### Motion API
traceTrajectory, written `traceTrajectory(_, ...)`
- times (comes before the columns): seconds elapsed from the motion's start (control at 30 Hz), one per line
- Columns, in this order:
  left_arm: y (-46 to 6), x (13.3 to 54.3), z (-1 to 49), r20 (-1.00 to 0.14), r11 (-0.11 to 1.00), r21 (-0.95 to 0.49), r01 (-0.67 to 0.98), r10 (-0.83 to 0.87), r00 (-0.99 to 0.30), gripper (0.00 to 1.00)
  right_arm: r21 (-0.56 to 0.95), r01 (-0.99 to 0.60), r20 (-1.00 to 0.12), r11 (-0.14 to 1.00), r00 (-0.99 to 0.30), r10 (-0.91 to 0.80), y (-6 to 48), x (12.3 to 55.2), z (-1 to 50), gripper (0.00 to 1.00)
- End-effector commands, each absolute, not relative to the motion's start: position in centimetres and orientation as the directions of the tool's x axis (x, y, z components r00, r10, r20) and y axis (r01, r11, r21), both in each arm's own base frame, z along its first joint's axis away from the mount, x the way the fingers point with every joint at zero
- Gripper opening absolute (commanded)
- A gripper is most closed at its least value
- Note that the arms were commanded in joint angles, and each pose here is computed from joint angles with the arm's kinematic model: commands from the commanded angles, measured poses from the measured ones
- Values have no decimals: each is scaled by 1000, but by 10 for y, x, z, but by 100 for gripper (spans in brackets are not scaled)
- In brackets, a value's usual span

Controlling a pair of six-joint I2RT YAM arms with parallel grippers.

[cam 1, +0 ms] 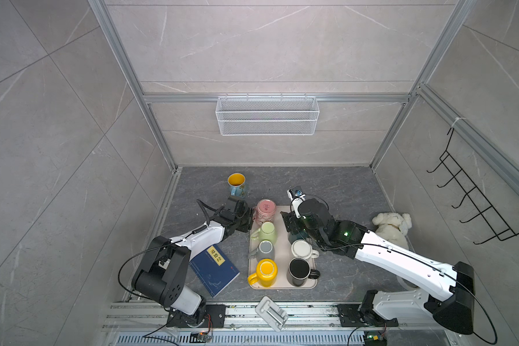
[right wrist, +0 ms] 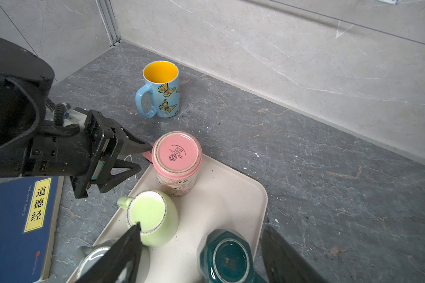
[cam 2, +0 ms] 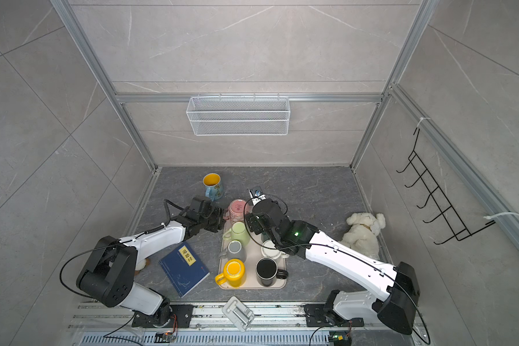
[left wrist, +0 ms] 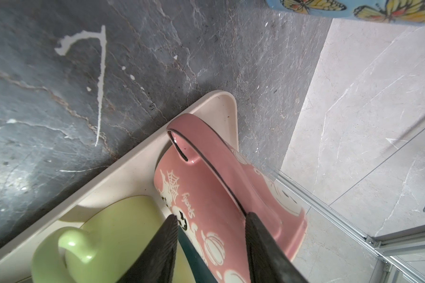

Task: Turn the mug right side up
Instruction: Pick up the mug from the tray.

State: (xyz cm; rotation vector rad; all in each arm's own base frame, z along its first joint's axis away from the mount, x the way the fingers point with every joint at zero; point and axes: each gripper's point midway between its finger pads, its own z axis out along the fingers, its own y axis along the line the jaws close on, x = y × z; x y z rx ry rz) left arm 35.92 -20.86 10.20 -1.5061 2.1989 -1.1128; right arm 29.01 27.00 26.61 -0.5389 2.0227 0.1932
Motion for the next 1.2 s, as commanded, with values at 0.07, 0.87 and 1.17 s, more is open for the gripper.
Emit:
traceTrajectory(0.07, -200, 367, 122, 175, 137, -739, -660, -906, -385, 48, -91, -435, -861, 896, -418, -291, 265, 290, 264, 79)
traceTrajectory(0.87, -219, 402, 100, 238, 59, -736, -674, -910, -339, 47, -94, -418, -861, 903, -422, -285, 258, 293, 261, 79)
traceTrajectory(1.17, -226, 412, 98, 239, 66, -740, -669, -904, -353, 46, -96, -417, -856, 904, -429, -289, 257, 294, 257, 80)
